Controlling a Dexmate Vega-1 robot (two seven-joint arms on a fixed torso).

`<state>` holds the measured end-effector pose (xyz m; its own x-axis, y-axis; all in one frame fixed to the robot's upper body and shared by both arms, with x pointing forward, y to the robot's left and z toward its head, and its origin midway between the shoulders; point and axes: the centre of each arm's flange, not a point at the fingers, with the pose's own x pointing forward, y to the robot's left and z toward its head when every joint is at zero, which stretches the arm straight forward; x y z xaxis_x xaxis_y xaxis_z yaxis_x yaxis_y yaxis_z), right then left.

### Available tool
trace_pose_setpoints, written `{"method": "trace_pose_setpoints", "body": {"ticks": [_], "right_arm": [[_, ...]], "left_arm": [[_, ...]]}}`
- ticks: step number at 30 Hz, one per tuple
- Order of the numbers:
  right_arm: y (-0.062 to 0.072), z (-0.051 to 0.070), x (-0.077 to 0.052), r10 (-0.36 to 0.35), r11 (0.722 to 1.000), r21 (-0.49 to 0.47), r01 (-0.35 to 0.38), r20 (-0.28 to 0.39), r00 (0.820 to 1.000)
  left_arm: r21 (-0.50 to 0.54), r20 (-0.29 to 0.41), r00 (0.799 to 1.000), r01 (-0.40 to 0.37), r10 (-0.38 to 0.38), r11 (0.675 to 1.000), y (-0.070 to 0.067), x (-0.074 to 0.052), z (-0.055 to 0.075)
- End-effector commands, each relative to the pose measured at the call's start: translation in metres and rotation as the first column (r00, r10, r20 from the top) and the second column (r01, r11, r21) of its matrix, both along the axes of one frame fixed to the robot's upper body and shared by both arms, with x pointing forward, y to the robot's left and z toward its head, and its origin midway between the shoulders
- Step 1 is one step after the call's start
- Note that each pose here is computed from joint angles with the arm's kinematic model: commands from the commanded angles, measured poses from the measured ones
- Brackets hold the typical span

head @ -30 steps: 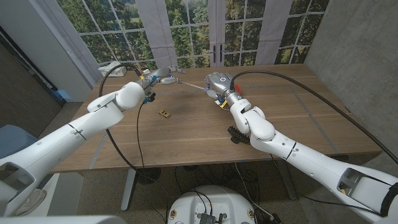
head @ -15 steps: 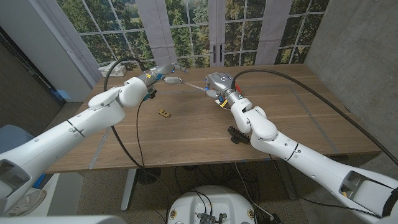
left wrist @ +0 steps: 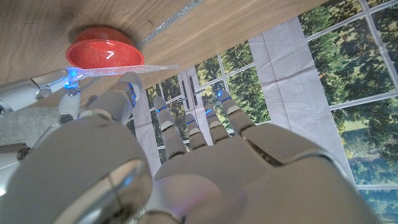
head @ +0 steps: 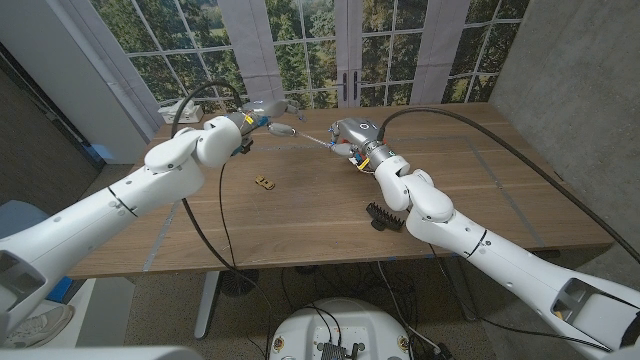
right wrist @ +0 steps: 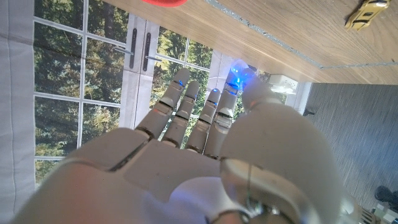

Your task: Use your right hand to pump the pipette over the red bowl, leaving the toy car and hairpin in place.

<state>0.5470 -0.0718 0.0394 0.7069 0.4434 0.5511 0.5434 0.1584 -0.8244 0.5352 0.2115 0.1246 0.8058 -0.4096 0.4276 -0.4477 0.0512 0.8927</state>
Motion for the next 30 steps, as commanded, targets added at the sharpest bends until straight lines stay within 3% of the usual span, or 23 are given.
{"method": "trace_pose_setpoints", "body": {"ticks": [1, 13, 30], "right_arm": [[-0.006, 0.005, -0.001, 0.059, 0.997, 0.056, -0.055, -0.064, 0.996], [-0.009, 0.008, 0.004, 0.08, 0.995, 0.072, -0.073, -0.094, 0.992], [-0.007, 0.01, 0.007, 0.091, 0.994, 0.067, -0.085, -0.1, 0.991]], "left_arm": [[0.127, 0.042, 0.997, -0.072, 0.067, 0.989, -0.018, -0.01, 0.009], [0.19, 0.034, 0.996, -0.091, 0.086, 0.978, -0.031, -0.009, 0.011], [0.198, 0.018, 0.998, -0.059, 0.057, 0.979, -0.035, -0.007, 0.01]]}}
